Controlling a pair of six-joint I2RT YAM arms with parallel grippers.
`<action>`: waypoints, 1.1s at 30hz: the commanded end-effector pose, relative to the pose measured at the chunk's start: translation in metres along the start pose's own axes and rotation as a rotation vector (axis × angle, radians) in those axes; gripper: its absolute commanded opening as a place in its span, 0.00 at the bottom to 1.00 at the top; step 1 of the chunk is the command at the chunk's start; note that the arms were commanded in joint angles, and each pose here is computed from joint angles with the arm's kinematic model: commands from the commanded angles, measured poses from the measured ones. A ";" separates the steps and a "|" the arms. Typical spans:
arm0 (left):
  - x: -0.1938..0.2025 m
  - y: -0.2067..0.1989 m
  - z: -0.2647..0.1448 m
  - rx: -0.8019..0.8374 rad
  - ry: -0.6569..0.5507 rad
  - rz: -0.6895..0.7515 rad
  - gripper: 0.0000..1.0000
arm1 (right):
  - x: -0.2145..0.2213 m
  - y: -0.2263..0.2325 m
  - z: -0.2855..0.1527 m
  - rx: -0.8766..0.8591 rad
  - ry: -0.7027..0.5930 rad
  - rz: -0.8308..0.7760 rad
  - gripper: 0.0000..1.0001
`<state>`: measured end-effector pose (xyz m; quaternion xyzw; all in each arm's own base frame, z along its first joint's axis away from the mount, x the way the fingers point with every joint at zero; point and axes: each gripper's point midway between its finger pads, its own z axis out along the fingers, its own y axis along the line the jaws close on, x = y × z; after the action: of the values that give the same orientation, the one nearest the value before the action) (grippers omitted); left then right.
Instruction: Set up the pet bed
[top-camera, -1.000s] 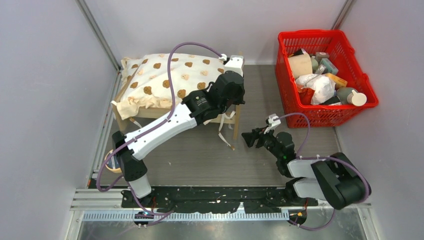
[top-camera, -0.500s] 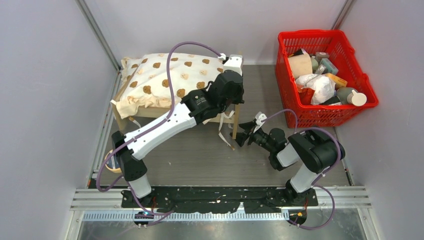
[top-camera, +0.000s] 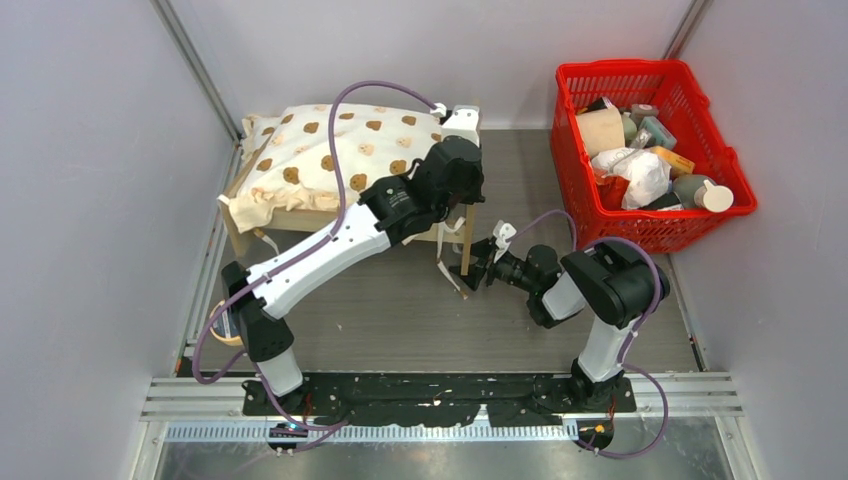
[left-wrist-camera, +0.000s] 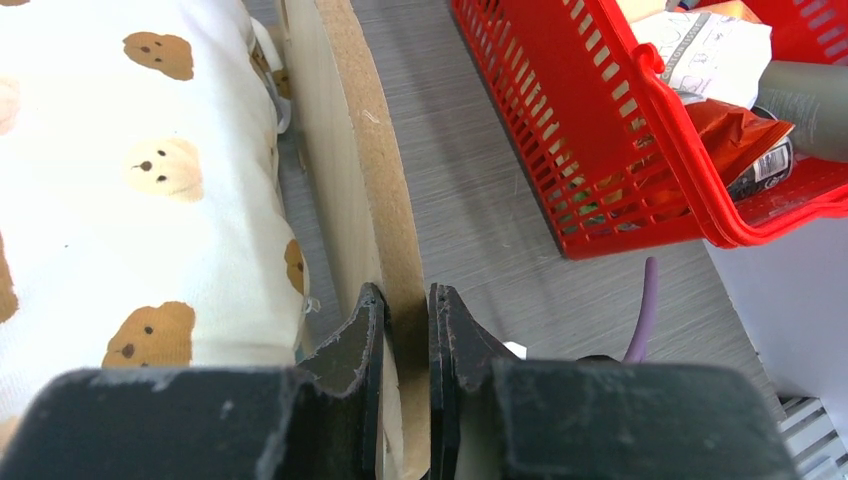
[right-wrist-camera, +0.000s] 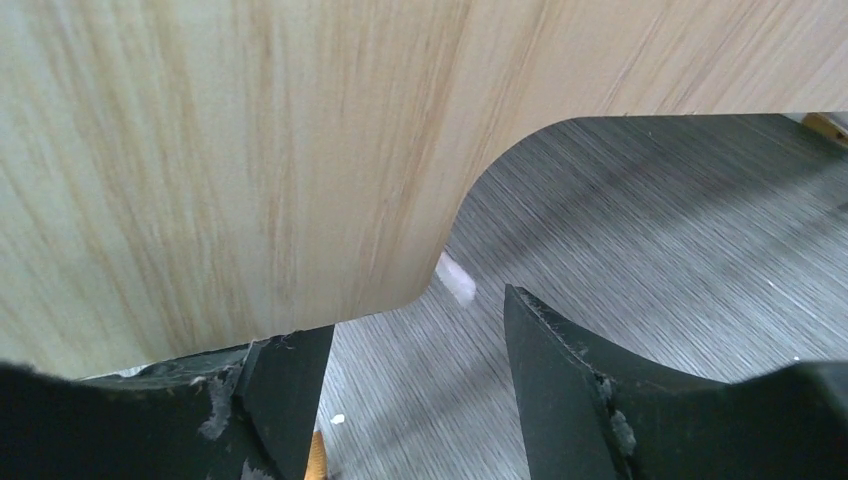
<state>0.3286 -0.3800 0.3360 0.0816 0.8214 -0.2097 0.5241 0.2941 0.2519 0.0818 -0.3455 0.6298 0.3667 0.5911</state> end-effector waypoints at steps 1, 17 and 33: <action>-0.102 -0.018 -0.045 0.124 -0.273 -0.165 0.00 | -0.057 0.004 0.019 -0.030 -0.192 -0.050 0.69; -0.098 -0.016 -0.038 0.110 -0.280 -0.177 0.00 | -0.071 0.006 0.030 -0.031 -0.226 0.177 0.05; -0.079 -0.010 -0.016 0.071 -0.293 -0.179 0.00 | -0.065 0.066 -0.017 0.052 -0.232 0.523 0.05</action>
<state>0.3407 -0.3722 0.3352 0.0505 0.8125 -0.2058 0.5431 0.2370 0.2783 0.1048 -0.1520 0.6903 0.5042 0.4962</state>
